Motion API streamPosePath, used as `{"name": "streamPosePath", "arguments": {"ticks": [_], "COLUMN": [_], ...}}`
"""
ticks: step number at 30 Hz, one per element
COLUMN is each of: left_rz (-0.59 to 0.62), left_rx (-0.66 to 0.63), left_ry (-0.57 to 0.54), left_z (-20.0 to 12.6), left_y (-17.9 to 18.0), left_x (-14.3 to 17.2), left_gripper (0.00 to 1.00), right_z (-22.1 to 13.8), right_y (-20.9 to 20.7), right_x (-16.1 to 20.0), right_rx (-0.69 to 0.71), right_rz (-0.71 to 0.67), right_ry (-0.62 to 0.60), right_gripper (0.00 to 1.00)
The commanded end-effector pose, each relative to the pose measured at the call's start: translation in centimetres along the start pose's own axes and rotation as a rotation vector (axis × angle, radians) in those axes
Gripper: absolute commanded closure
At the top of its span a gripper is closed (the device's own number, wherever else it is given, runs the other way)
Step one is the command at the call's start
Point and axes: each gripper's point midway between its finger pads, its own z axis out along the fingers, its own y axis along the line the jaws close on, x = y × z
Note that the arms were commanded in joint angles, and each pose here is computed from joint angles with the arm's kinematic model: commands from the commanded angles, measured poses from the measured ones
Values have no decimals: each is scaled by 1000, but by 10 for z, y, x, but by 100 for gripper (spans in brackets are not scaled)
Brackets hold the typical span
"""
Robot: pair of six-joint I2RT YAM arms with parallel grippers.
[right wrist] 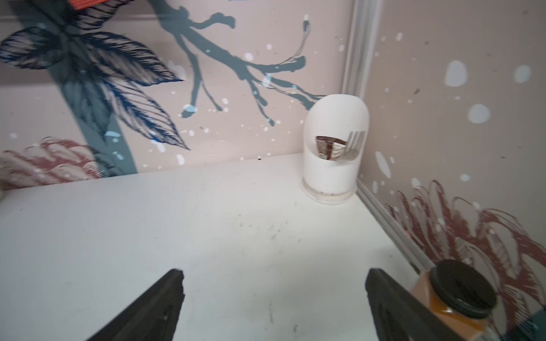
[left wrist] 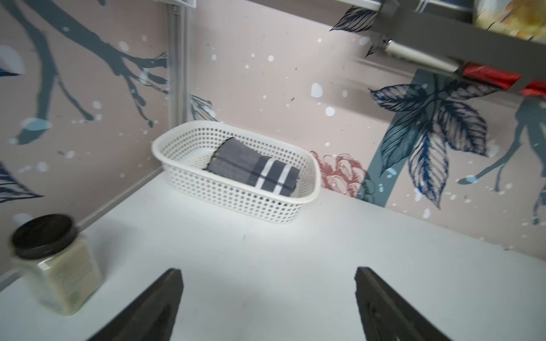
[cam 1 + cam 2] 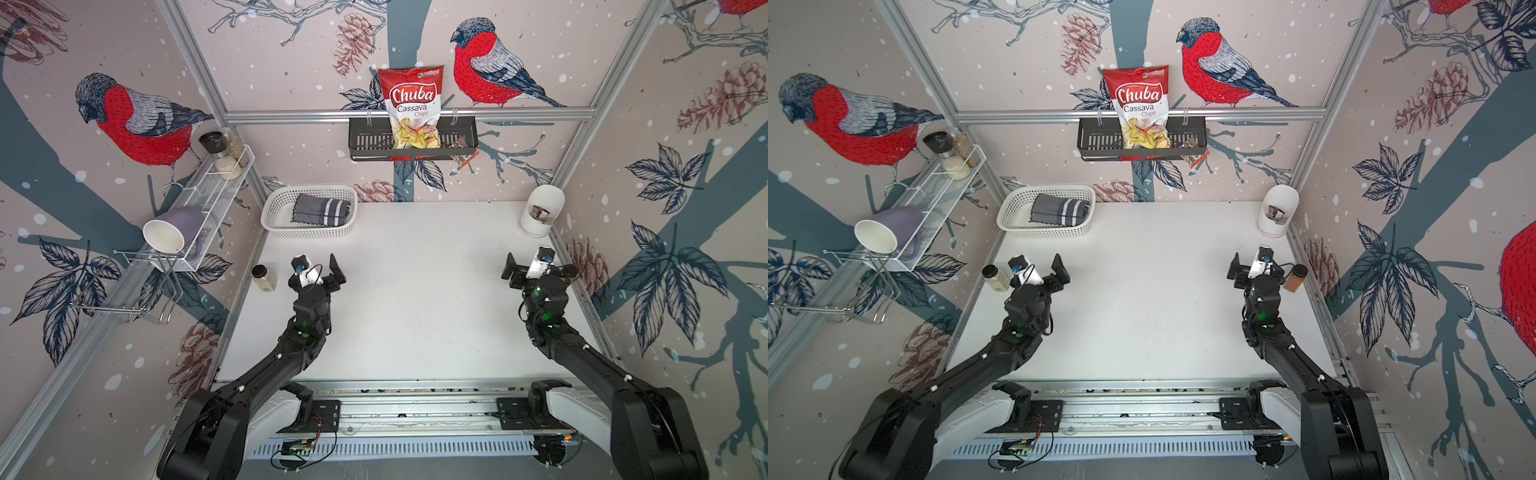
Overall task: Roll up the pillowcase
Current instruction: Reset both arms
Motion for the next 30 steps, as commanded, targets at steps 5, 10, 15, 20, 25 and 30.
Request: {"name": "streamPosePath", "arguments": {"ticks": [5, 10, 15, 20, 25, 30], "left_rz": [127, -77, 20, 135, 151, 150], "left_rx": [-204, -173, -82, -49, -75, -74], "left_ry": [-74, -176, -119, -24, 40, 42], "left_z": [-7, -11, 16, 49, 63, 63], "left_y": [67, 103, 82, 59, 58, 58], "left_x": [3, 12, 21, 42, 49, 49], "left_gripper": [5, 5, 6, 6, 3, 3], "right_z": [7, 19, 29, 24, 25, 25], "right_y": [-14, -3, 4, 5, 4, 4], "right_x": [26, 47, 65, 65, 66, 66], "right_rx": [-26, -100, -142, -129, -115, -113], "right_rz": [98, 39, 20, 13, 9, 11], "right_ry": [-24, -13, 44, 2, 17, 18], "right_gripper": [0, 0, 0, 0, 0, 0]}}
